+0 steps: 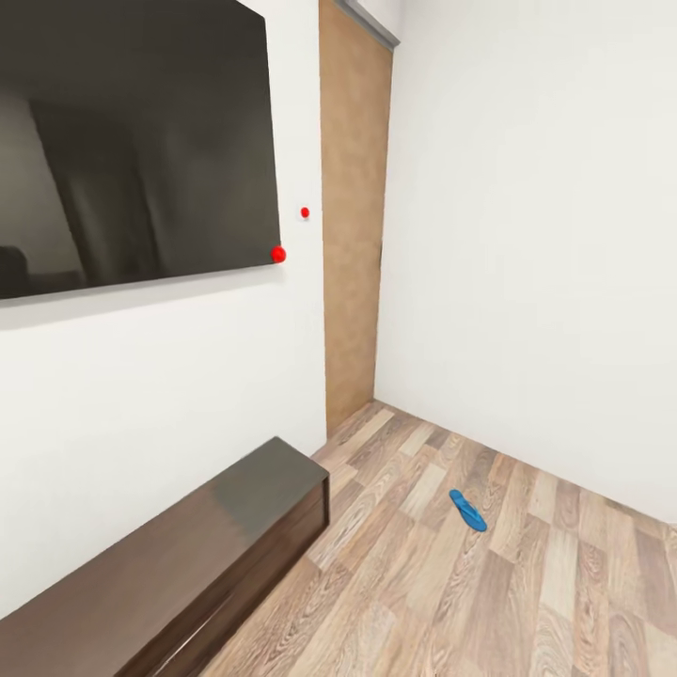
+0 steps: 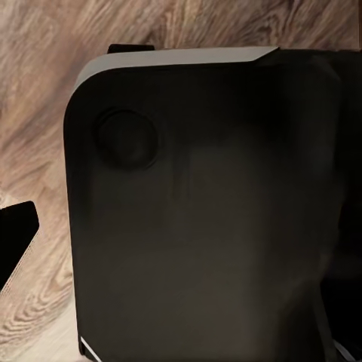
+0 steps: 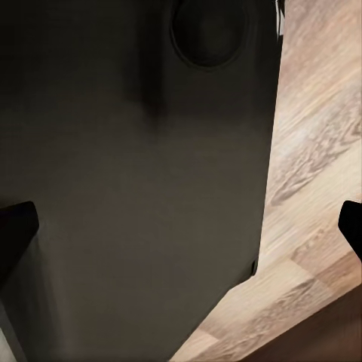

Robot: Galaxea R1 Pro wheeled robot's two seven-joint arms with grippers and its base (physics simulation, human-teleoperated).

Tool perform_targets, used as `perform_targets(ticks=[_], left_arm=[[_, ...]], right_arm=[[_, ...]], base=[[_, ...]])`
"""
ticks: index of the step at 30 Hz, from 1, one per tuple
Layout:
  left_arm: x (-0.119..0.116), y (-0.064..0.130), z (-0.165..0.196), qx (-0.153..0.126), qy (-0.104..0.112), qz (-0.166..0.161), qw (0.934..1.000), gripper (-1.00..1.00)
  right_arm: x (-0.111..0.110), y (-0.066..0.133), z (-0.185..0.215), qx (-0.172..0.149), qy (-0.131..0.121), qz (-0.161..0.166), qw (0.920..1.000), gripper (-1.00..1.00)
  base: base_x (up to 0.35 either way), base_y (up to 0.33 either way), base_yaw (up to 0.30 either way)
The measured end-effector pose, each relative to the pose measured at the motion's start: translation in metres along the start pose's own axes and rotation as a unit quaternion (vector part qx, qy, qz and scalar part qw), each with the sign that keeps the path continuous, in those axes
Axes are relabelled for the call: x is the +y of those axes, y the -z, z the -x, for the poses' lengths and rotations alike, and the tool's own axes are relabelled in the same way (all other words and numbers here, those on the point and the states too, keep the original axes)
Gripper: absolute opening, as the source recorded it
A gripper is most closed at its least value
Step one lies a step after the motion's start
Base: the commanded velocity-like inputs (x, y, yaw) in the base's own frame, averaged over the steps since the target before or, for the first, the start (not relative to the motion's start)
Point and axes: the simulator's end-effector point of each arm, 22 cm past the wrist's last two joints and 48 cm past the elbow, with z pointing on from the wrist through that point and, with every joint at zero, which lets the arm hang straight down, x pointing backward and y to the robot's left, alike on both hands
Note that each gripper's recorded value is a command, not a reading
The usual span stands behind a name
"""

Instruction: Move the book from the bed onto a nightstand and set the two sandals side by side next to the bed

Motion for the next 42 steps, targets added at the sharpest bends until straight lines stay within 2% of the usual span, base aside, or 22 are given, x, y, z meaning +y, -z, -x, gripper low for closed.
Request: perform_targets(ticks=[19,42], left_arm=[[-0.0011,0.0,0.0018,-0.002,-0.001,-0.001,1.0,1.0],[-0.0014,0.0,0.0011,-0.002,-0.001,-0.001,1.0,1.0]], right_arm=[[-0.001,0.0,0.0015,-0.002,-0.001,0.0,1.0,1.0],[-0.0009,0.0,0.0015,-0.002,-0.001,0.0,1.0,1.0]], base=[[0.0,0.0,-0.267],[0.0,-0.029,-0.211]])
